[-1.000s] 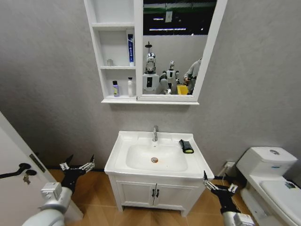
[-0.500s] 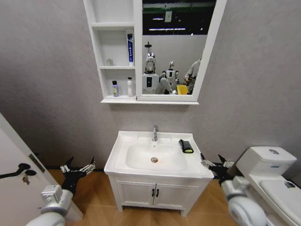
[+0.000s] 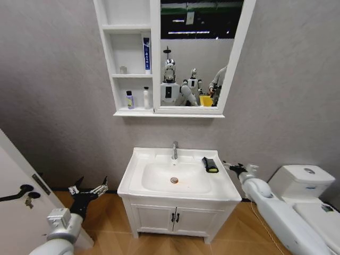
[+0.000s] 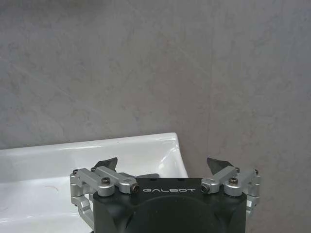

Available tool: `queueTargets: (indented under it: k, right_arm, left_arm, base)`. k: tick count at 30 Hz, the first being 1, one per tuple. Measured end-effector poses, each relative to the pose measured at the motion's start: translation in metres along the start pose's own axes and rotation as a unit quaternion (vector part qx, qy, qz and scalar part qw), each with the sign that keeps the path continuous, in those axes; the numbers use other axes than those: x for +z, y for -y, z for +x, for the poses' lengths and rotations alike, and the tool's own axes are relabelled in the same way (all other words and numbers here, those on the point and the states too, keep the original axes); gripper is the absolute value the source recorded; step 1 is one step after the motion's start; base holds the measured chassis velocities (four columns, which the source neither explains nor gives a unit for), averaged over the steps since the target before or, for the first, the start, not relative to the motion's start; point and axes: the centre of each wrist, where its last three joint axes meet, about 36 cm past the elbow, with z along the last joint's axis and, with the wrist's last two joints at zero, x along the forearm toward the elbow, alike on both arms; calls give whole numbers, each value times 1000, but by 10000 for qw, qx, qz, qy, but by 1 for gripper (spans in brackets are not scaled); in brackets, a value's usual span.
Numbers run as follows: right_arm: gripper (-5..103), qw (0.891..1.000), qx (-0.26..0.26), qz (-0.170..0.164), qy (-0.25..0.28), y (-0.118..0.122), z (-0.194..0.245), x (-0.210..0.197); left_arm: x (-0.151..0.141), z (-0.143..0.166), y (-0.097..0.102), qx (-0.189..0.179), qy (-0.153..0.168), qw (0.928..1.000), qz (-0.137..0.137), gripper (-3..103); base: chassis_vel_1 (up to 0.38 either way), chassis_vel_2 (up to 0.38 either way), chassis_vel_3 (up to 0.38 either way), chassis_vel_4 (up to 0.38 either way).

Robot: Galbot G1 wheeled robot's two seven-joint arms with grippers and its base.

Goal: Move facial cleanser and shampoo from washbasin to cabinet, then wipe washbasin with towel.

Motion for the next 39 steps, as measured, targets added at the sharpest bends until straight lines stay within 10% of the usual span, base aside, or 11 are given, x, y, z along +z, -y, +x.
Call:
queueTargets:
  k: [20, 24, 39]
  right_arm:
    - [100, 9994, 32, 310, 114, -22, -42, 29]
    - [100, 9928, -3, 503, 1087, -29, 5, 33]
    - [100, 9873, -244, 742, 1386, -55, 62, 54]
  left_arm:
    - [0, 0, 0, 3, -8, 10000, 2, 100]
    - [0, 0, 0, 0, -11, 10000, 2, 100]
    - [0, 0, 0, 1, -11, 10000, 2, 100]
  base:
    - [0, 0, 0, 0]
    - [0, 0, 0, 0]
    - [-122, 121, 118, -116]
